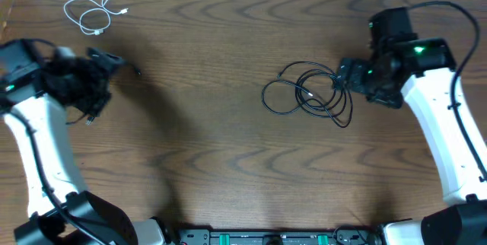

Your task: Untangle cables

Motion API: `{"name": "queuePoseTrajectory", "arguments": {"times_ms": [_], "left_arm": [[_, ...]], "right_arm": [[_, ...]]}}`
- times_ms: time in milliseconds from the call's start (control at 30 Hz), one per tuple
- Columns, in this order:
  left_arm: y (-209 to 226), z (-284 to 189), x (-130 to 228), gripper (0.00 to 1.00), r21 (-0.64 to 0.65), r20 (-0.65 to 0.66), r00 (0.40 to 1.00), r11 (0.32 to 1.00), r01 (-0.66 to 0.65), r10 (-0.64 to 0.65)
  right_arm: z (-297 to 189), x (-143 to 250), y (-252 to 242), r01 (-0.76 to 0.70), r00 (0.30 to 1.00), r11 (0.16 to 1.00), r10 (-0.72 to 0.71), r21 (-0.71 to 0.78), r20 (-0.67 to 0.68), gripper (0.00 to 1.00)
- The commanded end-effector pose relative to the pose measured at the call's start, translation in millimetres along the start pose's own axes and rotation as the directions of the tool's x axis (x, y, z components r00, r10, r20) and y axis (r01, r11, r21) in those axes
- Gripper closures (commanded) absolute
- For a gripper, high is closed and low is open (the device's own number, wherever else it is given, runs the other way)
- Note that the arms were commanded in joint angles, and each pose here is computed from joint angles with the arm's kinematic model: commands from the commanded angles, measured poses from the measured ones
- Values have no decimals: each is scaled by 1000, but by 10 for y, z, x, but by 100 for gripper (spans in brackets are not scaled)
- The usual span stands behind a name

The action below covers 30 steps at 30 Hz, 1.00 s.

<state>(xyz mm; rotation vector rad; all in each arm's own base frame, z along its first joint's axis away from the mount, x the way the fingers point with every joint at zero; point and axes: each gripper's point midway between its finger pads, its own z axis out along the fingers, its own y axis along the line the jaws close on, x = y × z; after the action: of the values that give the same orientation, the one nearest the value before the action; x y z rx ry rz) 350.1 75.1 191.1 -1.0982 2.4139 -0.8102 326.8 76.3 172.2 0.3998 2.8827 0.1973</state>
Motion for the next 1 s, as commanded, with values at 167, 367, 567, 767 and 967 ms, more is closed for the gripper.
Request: {"name": "queuePoseTrajectory", "arguments": {"times_ms": [167,367,567,767,967], "left_arm": [[-324,463,847,5,-13,-255,933,964,-267,255],[-335,628,1164,5,-125,-302,876,895,-427,376],[-403,731,1425,5,-165,-333,811,818,-552,480],[-464,783,1623,5,-164,-356,762,766,-621,541],[-490,795,1686,5,-155,-364,751,759,-633,551]], "right_arm": [[500,486,239,249,965,968,-249,-9,-88,1],[863,649,152,301,949,954,-301,-10,-96,1],[1096,584,-58,326,946,941,-324,89,-35,1],[1233,578,-27,432,902,900,-432,63,0,56],[1374,663,-95,432,901,900,-433,64,4,47]]}}
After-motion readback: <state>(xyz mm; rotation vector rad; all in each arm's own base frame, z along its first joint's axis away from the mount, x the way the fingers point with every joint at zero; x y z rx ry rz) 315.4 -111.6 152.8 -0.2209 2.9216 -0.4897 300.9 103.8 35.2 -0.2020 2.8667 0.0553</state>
